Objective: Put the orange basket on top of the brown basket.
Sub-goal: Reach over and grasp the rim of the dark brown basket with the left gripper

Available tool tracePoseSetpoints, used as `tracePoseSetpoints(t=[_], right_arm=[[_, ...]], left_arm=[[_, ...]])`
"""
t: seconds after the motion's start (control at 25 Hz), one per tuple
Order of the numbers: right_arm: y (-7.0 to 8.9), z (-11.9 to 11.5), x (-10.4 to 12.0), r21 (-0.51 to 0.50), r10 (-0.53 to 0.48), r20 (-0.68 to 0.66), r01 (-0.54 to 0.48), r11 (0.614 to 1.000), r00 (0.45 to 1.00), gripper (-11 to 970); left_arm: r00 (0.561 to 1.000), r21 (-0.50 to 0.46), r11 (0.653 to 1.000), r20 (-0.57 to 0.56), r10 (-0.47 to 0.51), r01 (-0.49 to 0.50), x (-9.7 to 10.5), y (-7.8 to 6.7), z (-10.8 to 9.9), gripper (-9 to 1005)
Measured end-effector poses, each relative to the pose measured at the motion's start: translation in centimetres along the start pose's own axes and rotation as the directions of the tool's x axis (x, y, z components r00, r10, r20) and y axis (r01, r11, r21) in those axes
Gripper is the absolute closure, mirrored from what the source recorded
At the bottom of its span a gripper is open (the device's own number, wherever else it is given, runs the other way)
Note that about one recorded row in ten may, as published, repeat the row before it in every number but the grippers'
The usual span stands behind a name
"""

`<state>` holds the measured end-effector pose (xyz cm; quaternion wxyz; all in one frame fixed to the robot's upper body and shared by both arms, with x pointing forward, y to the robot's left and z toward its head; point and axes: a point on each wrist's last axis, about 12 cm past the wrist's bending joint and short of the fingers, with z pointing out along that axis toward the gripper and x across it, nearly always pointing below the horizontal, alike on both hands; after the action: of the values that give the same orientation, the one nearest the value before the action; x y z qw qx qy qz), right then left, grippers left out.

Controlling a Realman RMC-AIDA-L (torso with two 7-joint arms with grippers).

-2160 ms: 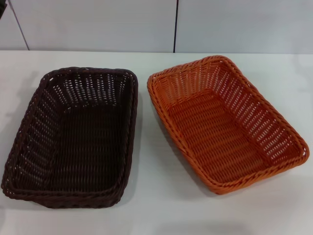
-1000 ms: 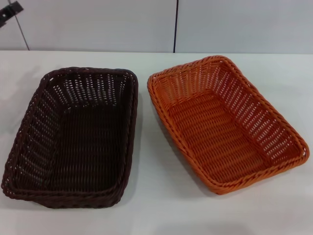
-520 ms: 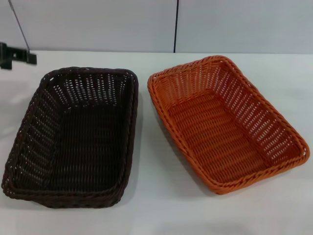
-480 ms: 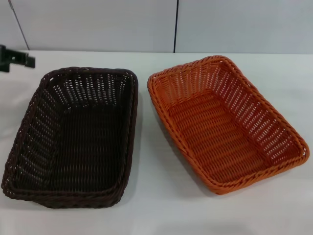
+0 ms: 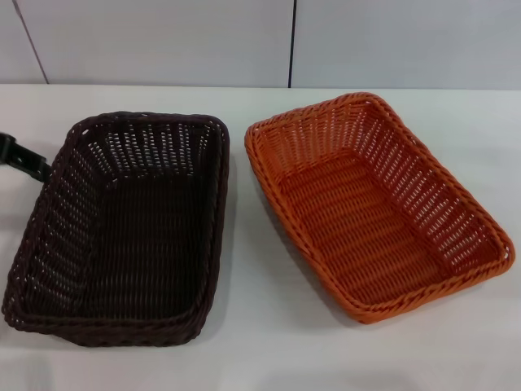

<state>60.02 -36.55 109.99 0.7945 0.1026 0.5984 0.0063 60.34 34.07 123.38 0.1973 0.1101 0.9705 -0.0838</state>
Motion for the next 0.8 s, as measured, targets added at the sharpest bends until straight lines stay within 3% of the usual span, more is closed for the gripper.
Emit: tracePoseSetpoints(t=[0.28, 0.44, 0.8], right_arm=[[0.2, -0.2, 0.2, -0.007, 0.005, -0.007, -0.005, 1.000, 1.000, 184], [0.4, 0.0, 0.2, -0.010, 0.006, -0.005, -0.006, 1.000, 1.000, 184], [0.4, 0.1, 0.4, -0.005, 0.000, -0.025, 0.000, 1.000, 1.000, 186]], left_arm=[[1.000, 0.025, 1.000, -0.018, -0.018, 0.019, 1.7, -0.2, 2.0, 178], [0.998, 0.035, 0.998, -0.032, -0.055, 0.056, 3.0, 0.4, 3.2, 179], [0.996, 0.078, 0.995, -0.062, -0.063, 0.067, 3.8, 0.1, 5.7, 181]])
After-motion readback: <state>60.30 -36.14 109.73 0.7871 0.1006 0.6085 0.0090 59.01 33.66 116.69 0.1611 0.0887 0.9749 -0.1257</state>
